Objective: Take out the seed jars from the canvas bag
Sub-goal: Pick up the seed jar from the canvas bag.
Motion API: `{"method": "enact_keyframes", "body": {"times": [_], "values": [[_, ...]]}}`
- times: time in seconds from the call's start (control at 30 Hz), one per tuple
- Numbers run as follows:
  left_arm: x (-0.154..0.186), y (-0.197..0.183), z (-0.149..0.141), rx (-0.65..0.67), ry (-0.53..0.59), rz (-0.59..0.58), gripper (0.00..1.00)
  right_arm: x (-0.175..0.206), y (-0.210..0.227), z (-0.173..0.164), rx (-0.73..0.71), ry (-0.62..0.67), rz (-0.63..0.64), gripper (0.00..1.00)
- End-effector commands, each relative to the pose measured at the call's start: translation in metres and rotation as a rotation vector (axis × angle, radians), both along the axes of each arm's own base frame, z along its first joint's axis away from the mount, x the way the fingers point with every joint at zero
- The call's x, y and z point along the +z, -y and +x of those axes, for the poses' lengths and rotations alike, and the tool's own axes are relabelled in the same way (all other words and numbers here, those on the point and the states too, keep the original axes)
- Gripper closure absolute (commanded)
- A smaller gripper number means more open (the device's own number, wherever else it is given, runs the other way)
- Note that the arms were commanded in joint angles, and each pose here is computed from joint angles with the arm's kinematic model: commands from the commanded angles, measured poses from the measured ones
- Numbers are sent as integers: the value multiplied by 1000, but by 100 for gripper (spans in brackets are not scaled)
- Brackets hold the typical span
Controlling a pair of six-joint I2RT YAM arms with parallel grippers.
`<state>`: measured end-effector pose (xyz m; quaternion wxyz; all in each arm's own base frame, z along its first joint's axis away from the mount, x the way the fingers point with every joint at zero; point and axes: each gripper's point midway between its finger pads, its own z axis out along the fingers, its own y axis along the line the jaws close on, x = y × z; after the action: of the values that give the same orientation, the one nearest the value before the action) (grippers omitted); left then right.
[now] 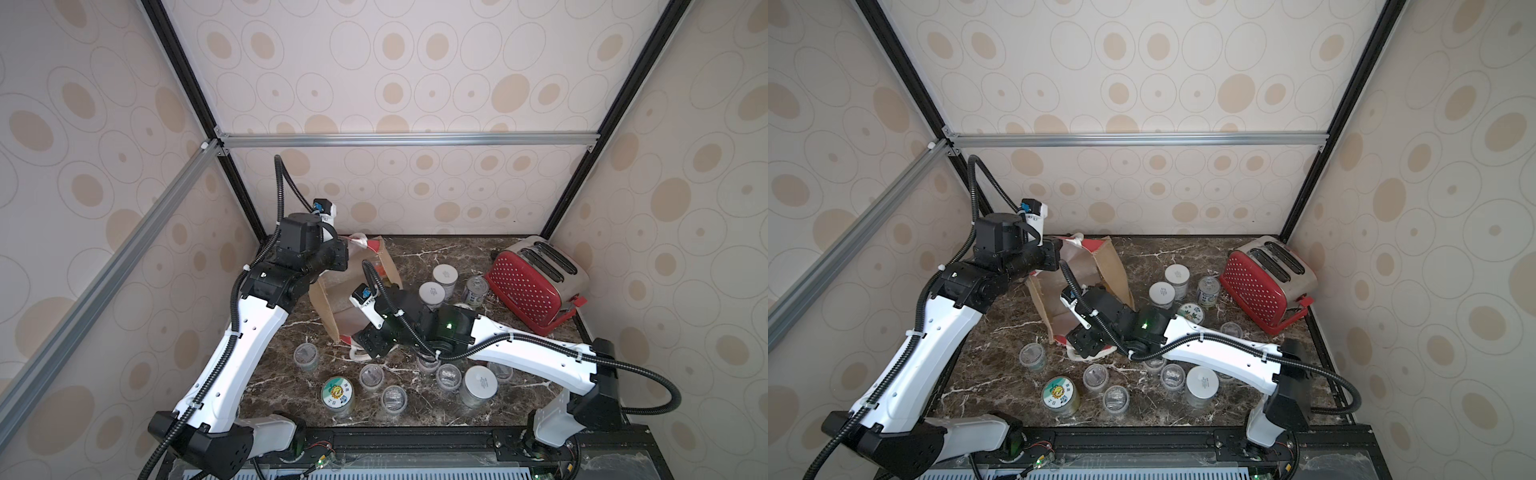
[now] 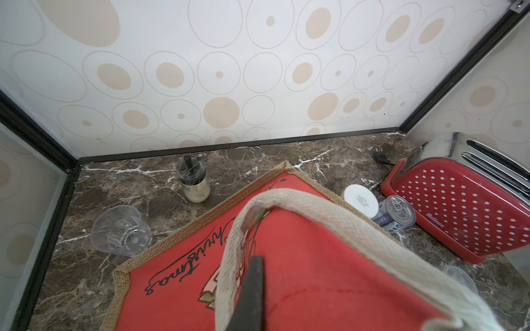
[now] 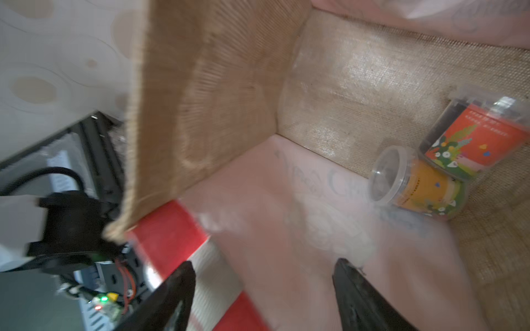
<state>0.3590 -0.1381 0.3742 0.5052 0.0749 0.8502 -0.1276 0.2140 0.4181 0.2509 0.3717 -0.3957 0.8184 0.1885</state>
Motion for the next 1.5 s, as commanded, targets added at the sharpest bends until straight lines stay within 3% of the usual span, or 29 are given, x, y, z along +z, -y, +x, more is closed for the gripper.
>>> {"method": "enact_keyframes", "body": {"times": [0.0,0.43,0.8,1.2,1.47], "values": [[17,18,-5,-22,51,-66,100,-20,27,24,-122,44,-159,22],[-17,70,-28,-194,-34,-32,100,-76,69,86,-311,70,-374,16],[-34,90,-40,-303,-63,24,100,-107,93,91,-348,-60,-363,2],[-38,98,-44,-318,-67,45,100,-141,130,85,-518,-153,-429,1],[-30,103,-50,-328,-37,42,100,-147,135,79,-530,-185,-448,3]]}}
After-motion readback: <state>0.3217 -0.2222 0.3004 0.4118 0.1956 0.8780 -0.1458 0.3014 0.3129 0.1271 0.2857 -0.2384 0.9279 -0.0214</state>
